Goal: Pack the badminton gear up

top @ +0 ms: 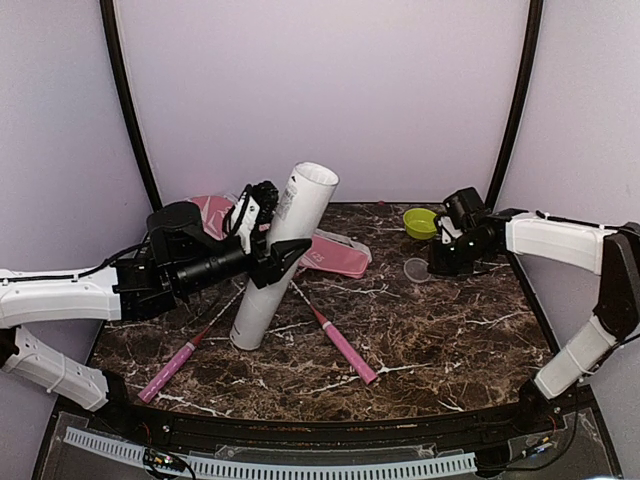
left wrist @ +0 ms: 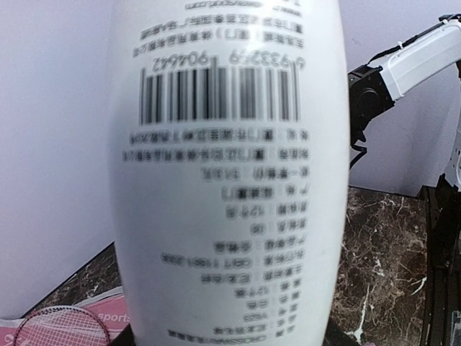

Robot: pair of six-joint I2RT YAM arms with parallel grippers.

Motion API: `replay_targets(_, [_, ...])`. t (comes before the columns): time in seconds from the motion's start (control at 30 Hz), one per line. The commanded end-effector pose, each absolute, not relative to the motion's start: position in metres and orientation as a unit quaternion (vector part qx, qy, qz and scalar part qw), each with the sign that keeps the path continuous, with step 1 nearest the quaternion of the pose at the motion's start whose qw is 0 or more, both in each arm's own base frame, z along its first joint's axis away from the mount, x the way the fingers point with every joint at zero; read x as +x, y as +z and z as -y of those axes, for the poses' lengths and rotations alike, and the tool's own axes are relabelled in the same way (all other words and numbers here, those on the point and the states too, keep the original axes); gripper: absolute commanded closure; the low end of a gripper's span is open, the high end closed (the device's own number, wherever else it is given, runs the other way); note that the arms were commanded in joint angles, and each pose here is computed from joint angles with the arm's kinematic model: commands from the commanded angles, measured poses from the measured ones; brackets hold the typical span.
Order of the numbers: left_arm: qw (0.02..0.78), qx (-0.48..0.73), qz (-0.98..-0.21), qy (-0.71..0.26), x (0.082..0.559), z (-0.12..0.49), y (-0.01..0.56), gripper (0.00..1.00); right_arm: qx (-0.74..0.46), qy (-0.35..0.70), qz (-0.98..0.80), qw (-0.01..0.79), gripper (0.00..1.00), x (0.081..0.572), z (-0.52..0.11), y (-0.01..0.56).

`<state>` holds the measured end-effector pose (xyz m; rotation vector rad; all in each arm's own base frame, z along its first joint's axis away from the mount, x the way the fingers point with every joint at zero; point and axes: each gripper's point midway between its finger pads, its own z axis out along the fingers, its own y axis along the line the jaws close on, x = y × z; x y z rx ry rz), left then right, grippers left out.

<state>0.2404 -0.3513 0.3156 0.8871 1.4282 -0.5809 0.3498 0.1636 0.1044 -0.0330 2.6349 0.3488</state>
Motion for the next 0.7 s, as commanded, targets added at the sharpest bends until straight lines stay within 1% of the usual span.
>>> replay_targets(0.0, [0.67, 0.311, -0.583, -0.337, 0.234, 0.348, 0.351, 0.45, -0.035, 0.151, -0.952, 0.263, 1.0, 0.335, -0.165, 0.147])
replay_targets(0.13, [0.669, 0.301, -0.575, -0.363, 0.232, 0.351, 0.347, 0.45, -0.046, 0.181, -0.944, 0.274, 1.0, 0.32, -0.168, 0.175])
replay_targets(0.23, [0.676, 0.292, -0.553, -0.39, 0.226, 0.351, 0.345, 0.45, -0.048, 0.196, -0.939, 0.28, 1.0, 0.311, -0.169, 0.19])
replay_targets(0.37, [0.686, 0.292, -0.524, -0.412, 0.221, 0.356, 0.351, 0.45, -0.045, 0.21, -0.934, 0.285, 1.0, 0.303, -0.17, 0.198])
replay_targets(0.47, [0.694, 0.292, -0.508, -0.419, 0.222, 0.36, 0.341, 0.44, -0.04, 0.213, -0.932, 0.291, 1.0, 0.3, -0.168, 0.202])
replay_targets(0.67, [0.689, 0.288, -0.495, -0.445, 0.222, 0.368, 0.333, 0.44, -0.037, 0.222, -0.928, 0.297, 1.0, 0.295, -0.169, 0.207])
